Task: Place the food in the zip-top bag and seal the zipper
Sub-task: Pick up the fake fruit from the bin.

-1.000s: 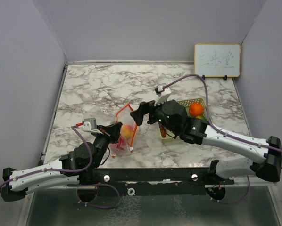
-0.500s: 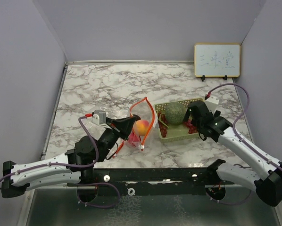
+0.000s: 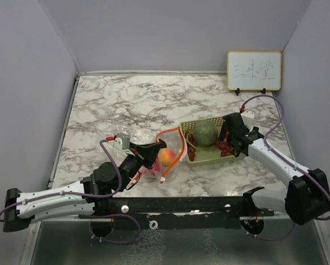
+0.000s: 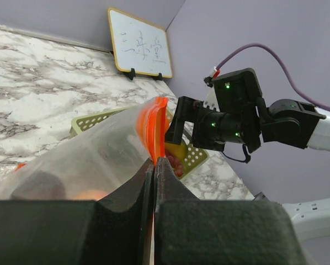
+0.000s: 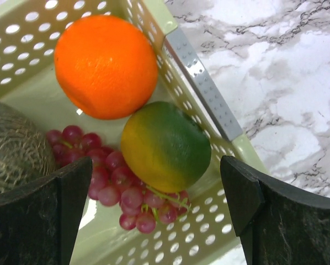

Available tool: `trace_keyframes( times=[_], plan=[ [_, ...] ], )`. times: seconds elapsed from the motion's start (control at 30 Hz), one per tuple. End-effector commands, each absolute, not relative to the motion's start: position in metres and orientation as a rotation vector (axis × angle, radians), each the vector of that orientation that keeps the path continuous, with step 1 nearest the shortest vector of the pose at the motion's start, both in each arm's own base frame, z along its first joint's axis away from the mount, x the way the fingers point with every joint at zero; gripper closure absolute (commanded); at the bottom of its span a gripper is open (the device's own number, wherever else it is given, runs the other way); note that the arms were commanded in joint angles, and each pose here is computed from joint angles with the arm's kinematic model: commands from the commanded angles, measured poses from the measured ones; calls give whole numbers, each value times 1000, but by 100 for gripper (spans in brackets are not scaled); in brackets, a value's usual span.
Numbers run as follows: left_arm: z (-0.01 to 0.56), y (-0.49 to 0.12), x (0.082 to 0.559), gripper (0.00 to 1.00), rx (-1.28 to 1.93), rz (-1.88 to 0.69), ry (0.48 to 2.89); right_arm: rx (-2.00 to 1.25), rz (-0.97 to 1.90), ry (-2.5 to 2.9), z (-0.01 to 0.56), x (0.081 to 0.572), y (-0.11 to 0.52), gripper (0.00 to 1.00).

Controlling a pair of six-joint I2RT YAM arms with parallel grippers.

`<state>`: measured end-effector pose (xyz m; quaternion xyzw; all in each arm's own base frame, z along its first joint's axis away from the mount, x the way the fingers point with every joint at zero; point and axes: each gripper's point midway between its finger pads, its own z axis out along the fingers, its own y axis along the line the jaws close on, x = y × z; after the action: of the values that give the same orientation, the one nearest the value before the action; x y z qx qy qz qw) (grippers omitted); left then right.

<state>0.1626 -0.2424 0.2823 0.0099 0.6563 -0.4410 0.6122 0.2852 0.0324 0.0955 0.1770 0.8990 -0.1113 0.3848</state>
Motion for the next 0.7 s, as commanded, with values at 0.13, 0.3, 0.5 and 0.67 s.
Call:
trace_keyframes(
  times=[0.13, 0.3, 0.5, 0.67],
  plan=[
    [284, -237, 162, 100, -1, -1033, 1498, 476, -279, 2280, 74, 312, 26, 2],
    [280, -234, 163, 100, -15, -1019, 1501, 467, -272, 2337, 55, 317, 31, 14],
    [275, -232, 165, 100, -24, -1004, 1515, 470, -280, 2342, 54, 317, 31, 56],
    [268, -230, 166, 100, -33, -988, 1534, 473, -230, 2306, 80, 317, 33, 83]
  ],
)
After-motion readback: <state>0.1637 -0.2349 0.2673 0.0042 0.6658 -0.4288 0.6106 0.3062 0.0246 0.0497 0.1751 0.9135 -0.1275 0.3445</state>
